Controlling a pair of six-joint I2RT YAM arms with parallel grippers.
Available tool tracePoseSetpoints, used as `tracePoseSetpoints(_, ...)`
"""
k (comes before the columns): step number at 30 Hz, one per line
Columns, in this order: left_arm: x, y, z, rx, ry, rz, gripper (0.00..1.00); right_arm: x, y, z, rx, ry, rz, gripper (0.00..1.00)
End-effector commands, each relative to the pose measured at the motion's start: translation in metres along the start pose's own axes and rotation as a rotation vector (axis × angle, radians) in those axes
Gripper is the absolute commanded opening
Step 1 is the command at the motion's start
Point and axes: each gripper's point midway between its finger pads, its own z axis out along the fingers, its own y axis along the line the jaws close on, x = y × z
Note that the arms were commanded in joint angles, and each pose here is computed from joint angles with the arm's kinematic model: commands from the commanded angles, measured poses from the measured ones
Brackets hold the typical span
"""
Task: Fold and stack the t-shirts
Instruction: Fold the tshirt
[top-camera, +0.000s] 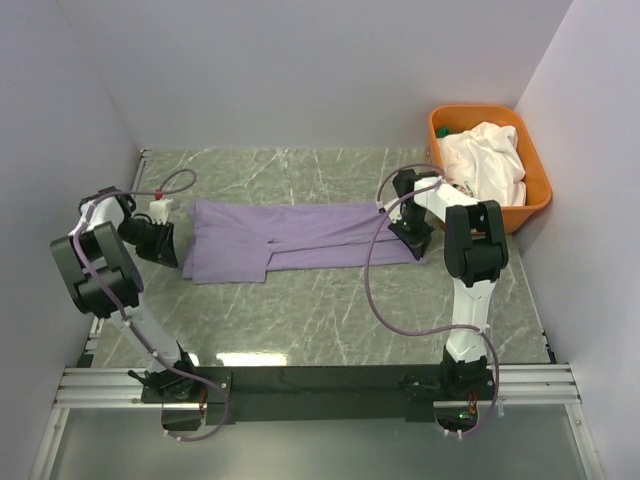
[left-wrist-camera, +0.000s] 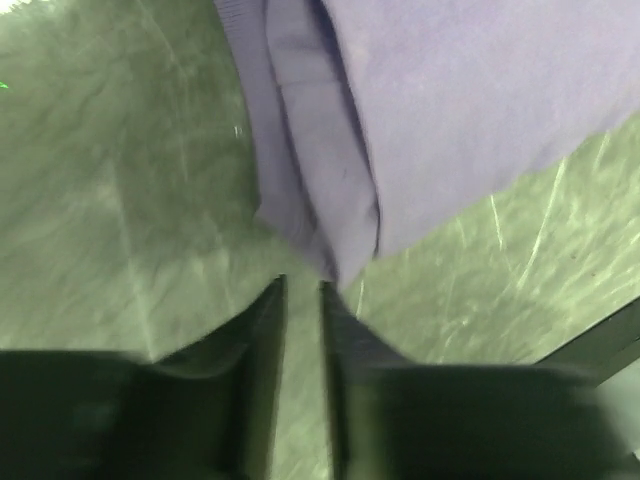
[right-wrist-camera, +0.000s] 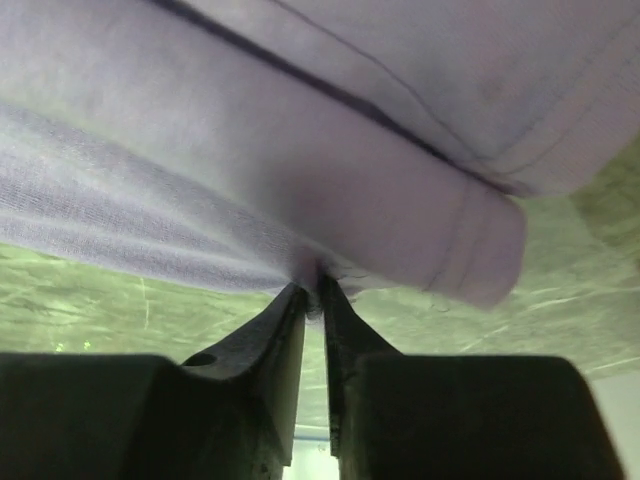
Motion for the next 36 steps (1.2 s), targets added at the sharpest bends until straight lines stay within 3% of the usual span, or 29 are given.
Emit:
tracePoseSetpoints(1,-0.015,-0.015,-0.044,-0.058,-0.101,0.195,0.34,0.001,-0.004,-0.018,0.002,-0.032,-0.015,0.23)
tracePoseSetpoints(6,-0.008,-0.039,-0.05,-0.061,-0.06,0.442,0.39,-0.021,0.002,-0.055,-0.043,-0.129,-0.021,0.38)
tracePoseSetpoints(9,0.004,-0.059,-0.031,-0.044,0.009,0.544,0.38,-0.025,0.006,-0.067,-0.056,-0.156,-0.025,0.38)
tracePoseSetpoints(17,-0.012,-0.127,0.028,0.024,0.041,0.777,0.41,-0.02,0.007,-0.063,-0.044,-0.142,0.005,0.38)
tracePoseSetpoints(24,-0.027,-0.147,0.063,0.038,0.068,0.873,0.42,-0.017,0.008,-0.062,-0.039,-0.133,0.022,0.38)
tracePoseSetpoints(36,-0.002,-0.142,0.098,0.08,0.179,0.874,0.42,-0.012,0.008,-0.057,-0.032,-0.116,0.029,0.38)
